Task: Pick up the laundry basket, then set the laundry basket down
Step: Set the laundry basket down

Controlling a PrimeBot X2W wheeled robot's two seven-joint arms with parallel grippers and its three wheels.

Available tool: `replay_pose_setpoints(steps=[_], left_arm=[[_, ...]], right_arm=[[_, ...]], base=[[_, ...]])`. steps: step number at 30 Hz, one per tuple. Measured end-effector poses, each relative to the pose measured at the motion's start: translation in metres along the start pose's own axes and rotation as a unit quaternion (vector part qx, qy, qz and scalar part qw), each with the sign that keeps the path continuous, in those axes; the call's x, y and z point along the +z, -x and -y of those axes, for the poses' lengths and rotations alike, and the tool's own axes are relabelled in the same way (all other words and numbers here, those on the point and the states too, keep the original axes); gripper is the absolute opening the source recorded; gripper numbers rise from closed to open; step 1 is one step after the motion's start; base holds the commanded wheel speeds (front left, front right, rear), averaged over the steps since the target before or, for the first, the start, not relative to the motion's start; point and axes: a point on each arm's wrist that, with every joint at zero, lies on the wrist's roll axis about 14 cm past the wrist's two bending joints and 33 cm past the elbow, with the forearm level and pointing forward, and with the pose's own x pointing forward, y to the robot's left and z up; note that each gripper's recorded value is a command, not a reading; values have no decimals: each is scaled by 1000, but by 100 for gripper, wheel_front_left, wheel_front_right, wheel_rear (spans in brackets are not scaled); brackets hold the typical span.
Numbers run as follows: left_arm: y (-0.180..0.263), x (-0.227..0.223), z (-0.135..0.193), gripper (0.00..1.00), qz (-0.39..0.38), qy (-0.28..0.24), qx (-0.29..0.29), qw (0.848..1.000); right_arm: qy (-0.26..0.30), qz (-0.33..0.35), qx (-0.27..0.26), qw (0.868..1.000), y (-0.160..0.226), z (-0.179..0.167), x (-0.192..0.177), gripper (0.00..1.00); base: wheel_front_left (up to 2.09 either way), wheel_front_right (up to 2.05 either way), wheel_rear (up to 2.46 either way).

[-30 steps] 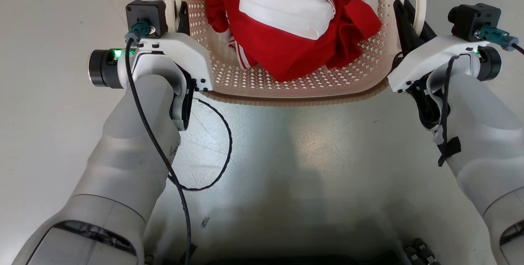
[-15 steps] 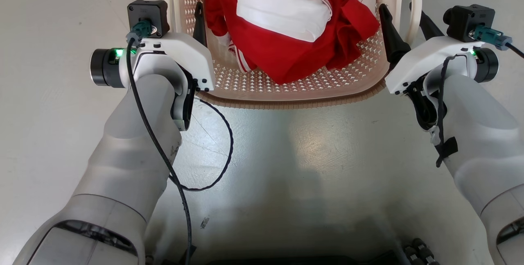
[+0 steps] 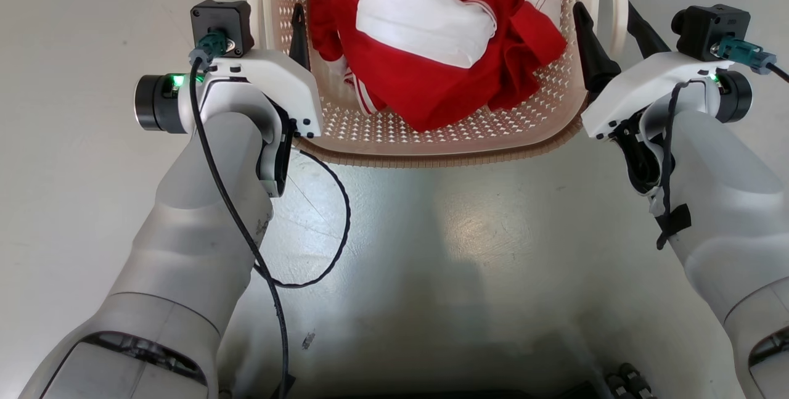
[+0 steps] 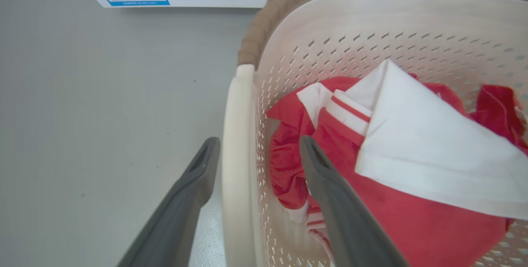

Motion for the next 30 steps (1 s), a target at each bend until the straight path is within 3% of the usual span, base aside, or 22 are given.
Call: replay_pose_setpoints(steps=[15,30], left_arm=[[22,41,-3,100,35,3,16,999],[92,102,5,100,128,46,5,991]], right_arm=[[4,56,4,998,25,-10,49,100],[28,149,1,988,96,-23,113,100]], base=[[0,0,0],[0,0,0]])
